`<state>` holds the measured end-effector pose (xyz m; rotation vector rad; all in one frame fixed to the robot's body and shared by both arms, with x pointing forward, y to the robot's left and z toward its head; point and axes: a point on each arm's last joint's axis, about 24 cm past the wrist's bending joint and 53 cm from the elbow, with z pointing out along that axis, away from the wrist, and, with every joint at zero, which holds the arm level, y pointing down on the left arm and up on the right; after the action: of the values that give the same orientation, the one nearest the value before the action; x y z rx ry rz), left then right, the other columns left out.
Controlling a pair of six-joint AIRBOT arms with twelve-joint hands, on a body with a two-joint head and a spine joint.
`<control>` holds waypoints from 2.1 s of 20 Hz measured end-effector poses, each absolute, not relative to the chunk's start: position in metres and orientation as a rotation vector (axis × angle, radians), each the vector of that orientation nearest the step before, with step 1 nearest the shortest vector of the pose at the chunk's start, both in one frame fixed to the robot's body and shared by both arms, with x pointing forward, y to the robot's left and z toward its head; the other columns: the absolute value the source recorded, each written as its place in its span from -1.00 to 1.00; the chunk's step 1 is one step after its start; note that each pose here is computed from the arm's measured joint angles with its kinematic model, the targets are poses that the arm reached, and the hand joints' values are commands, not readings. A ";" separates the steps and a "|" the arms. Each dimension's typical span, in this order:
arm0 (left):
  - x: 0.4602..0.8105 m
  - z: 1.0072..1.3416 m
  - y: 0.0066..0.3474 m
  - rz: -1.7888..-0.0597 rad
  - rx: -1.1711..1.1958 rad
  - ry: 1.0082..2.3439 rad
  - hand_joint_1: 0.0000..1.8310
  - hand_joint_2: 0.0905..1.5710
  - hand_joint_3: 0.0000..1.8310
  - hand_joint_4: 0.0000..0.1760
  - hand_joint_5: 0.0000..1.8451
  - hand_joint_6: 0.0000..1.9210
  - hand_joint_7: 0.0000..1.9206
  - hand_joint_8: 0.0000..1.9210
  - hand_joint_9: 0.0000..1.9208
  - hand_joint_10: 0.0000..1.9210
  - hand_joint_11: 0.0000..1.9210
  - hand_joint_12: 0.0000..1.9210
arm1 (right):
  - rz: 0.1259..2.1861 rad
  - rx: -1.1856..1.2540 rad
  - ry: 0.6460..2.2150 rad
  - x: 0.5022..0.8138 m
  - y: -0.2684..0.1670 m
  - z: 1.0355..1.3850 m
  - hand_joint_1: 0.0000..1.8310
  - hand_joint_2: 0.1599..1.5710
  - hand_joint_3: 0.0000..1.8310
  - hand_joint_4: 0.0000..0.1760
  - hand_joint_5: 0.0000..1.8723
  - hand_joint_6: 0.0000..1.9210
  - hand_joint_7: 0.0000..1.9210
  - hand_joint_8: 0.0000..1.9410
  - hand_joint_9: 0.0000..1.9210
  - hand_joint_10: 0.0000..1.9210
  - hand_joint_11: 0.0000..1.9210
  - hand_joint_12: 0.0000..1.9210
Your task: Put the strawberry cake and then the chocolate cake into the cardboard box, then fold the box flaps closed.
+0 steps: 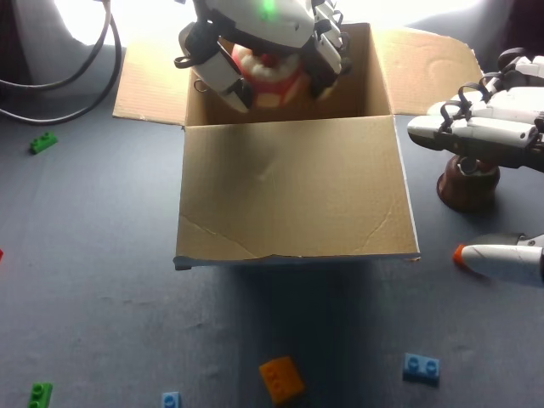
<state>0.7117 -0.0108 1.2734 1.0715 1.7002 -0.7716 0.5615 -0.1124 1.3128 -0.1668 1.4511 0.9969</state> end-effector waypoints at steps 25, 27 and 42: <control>0.756 1.304 0.117 -0.585 0.886 1.759 -0.38 0.21 -0.99 0.19 -0.89 -1.00 -0.86 -1.00 -0.73 -1.00 -1.00 0.15 | 1.011 0.499 1.574 0.647 -0.224 1.259 0.11 0.23 -1.00 -0.76 -0.83 -1.00 -0.80 -1.00 -0.76 -1.00 -1.00 -0.31; 0.754 1.299 0.135 -0.593 0.856 1.788 -0.35 0.21 -1.00 0.16 -0.89 -1.00 -0.85 -1.00 -0.73 -0.99 -1.00 0.15 | 1.036 0.602 1.622 0.660 -0.230 1.243 0.10 0.25 -1.00 -0.69 -0.85 -1.00 -0.81 -1.00 -0.78 -1.00 -1.00 -0.28; 0.719 1.249 0.234 -0.644 0.671 1.979 -1.00 0.55 -0.99 -1.00 -0.91 -1.00 -0.89 -1.00 -0.91 -0.99 -1.00 -0.61 | 1.124 0.899 1.704 0.735 -0.235 1.182 0.09 0.20 -1.00 -0.90 -0.84 -1.00 -0.79 -0.99 -0.78 -1.00 -1.00 -0.35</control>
<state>0.7191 0.2344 1.2493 0.6715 1.9792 -0.6443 0.7345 -0.2354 1.1815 0.8989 1.7037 1.1240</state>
